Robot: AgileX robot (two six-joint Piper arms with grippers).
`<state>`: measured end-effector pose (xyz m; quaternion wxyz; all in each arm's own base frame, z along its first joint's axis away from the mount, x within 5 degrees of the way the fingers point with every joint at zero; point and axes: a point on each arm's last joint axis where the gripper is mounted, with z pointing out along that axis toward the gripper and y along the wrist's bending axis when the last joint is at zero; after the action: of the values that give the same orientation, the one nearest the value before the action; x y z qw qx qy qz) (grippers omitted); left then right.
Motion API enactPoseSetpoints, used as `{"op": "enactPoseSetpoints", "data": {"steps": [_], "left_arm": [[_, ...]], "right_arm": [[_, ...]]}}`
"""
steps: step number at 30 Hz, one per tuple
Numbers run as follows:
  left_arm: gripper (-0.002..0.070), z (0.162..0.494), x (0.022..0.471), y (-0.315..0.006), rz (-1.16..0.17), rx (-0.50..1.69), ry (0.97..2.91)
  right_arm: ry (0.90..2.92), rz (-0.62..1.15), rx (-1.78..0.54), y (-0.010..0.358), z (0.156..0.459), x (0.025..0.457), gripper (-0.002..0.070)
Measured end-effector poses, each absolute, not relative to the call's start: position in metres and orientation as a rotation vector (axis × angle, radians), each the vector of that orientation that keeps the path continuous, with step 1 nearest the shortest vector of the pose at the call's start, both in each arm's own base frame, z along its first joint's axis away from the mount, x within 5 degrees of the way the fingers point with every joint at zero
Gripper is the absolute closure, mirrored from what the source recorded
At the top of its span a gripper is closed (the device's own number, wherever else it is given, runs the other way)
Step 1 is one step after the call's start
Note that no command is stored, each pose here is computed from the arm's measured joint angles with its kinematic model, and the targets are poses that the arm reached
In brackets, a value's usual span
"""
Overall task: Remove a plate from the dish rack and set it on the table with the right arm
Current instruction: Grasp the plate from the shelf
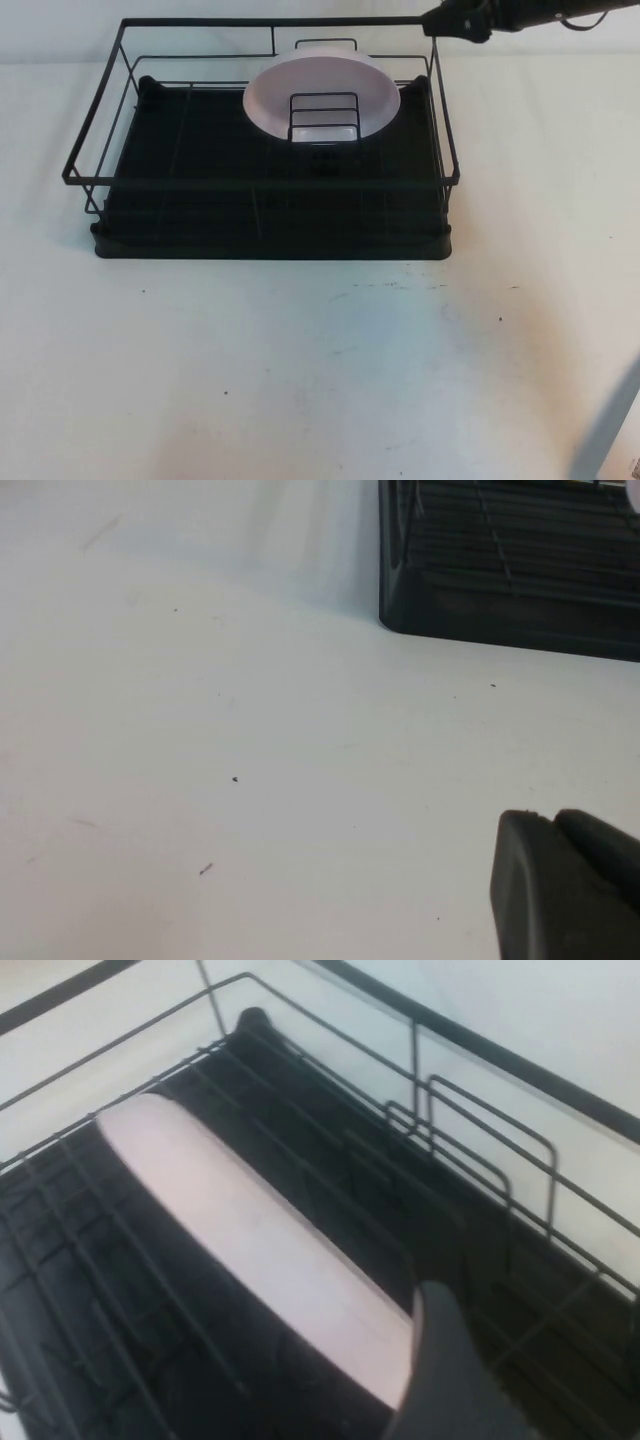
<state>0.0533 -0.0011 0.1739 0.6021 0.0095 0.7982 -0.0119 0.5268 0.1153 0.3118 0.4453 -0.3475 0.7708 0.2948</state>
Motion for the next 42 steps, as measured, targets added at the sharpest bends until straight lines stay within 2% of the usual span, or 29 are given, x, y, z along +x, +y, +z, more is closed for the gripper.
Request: {"op": "enactPoseSetpoints", "data": {"steps": [7,17,31,42], "left_arm": [[0.0679,0.174,0.053,-0.001,-0.027,0.022,1.849],[0.0679,0.174,0.053,-0.001,-0.027,0.022,1.849],[0.0679,0.174,0.053,-0.001,-0.027,0.022,1.849],[0.0679,0.174,0.053,-0.001,-0.027,0.022,1.849]], "right_arm": [[1.881,0.747,-0.961,0.141,0.311,0.519,0.0337],[1.855,0.721,-1.086,0.167,0.293,0.517,0.0337],[1.835,0.637,-1.110,0.172,0.290,0.520,0.0337],[1.858,0.634,-1.059,0.174,0.262,0.533,0.0337]]}}
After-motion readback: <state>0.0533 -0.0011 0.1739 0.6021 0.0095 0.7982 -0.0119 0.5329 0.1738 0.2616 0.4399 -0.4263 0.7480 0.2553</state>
